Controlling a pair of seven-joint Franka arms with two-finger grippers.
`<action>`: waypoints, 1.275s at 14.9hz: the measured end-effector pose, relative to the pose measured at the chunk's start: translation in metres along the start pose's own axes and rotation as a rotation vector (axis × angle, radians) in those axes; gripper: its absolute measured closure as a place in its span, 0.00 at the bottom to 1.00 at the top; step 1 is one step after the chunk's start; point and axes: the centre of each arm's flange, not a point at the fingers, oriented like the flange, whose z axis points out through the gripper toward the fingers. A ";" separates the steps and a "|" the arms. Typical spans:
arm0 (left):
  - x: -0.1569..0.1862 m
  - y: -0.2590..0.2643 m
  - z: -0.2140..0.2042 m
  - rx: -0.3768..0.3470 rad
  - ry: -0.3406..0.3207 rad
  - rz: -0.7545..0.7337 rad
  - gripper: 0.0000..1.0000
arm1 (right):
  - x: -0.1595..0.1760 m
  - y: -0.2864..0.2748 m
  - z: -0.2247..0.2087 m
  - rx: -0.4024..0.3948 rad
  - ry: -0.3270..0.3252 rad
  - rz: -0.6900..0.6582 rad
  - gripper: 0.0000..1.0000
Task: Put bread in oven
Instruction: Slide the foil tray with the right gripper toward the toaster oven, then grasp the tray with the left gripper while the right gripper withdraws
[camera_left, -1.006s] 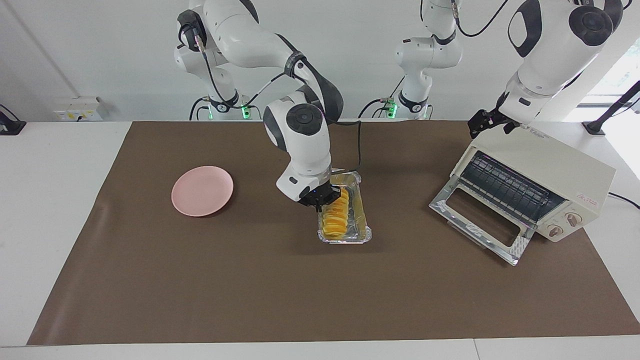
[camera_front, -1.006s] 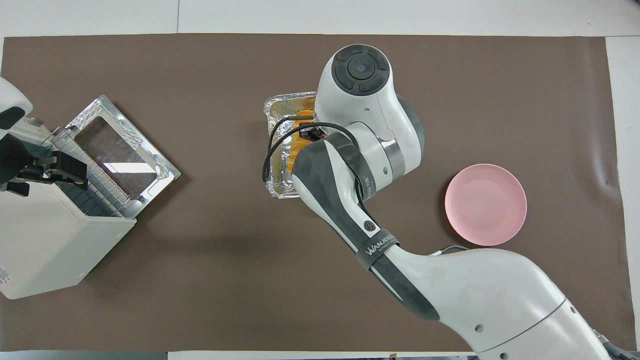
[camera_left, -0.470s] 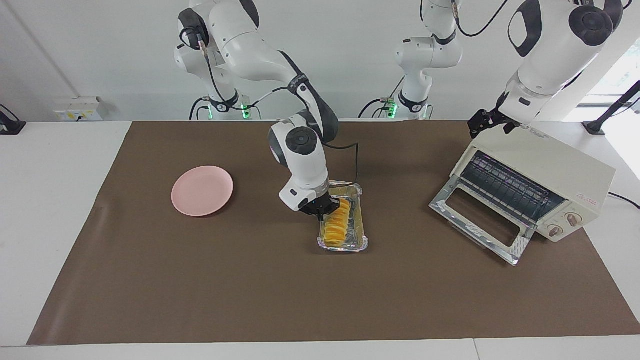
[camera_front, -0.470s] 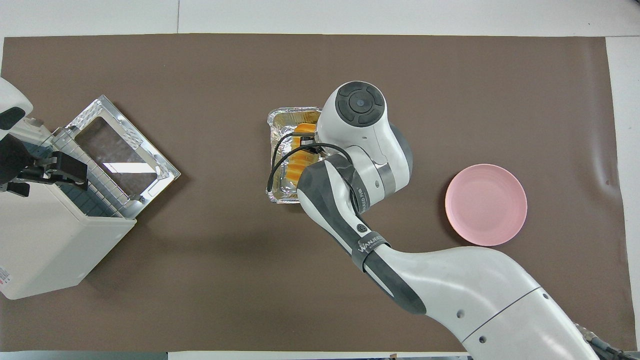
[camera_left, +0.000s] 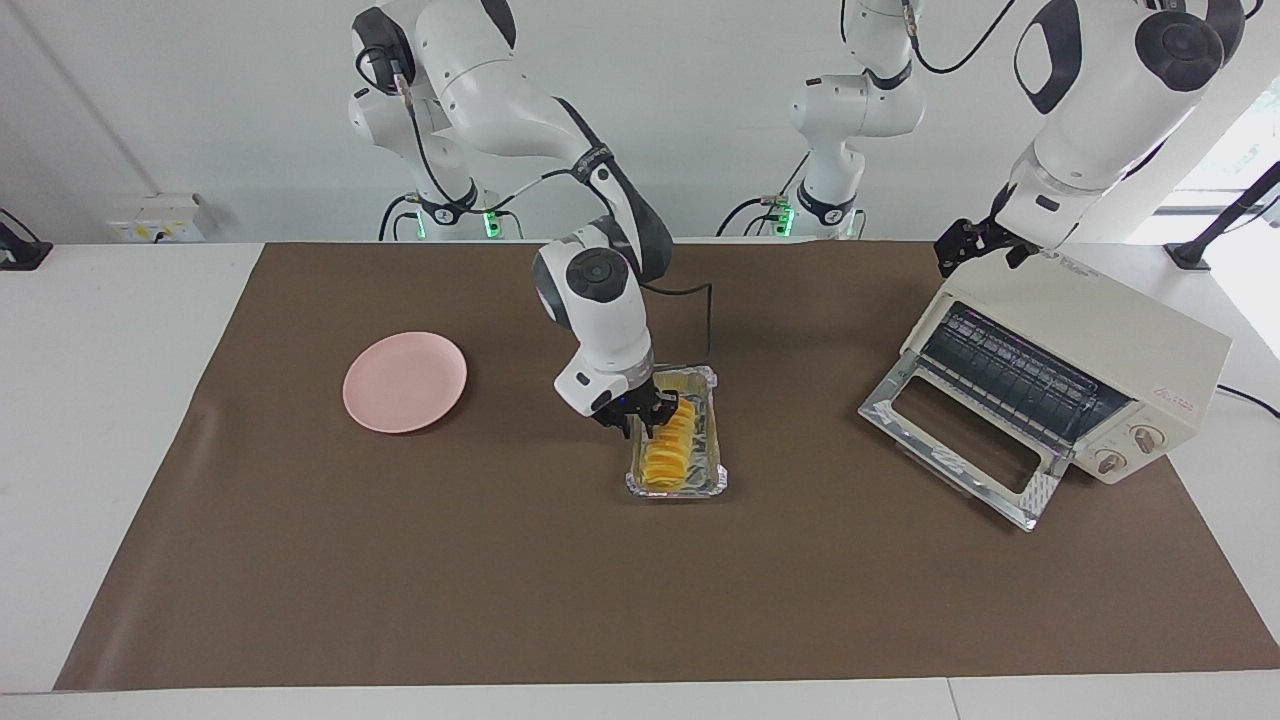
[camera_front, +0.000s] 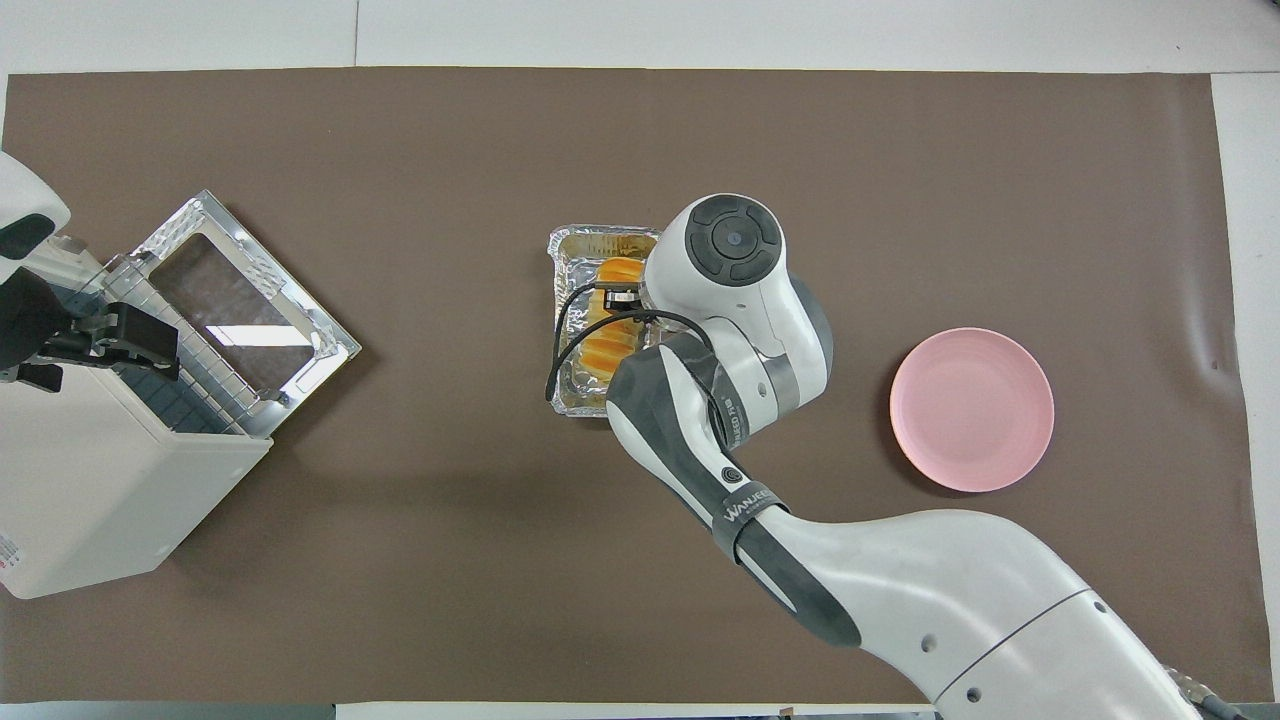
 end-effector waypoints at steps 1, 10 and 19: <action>0.001 0.002 -0.001 -0.001 0.008 0.002 0.00 | 0.001 0.002 -0.007 -0.005 -0.005 0.003 0.41; 0.030 0.156 0.021 -0.176 0.171 -0.030 0.00 | 0.060 0.166 -0.178 -0.035 0.047 -0.014 0.00; 0.057 0.400 0.164 -0.140 0.173 0.098 0.00 | 0.034 0.289 -0.248 -0.073 -0.147 -0.242 0.00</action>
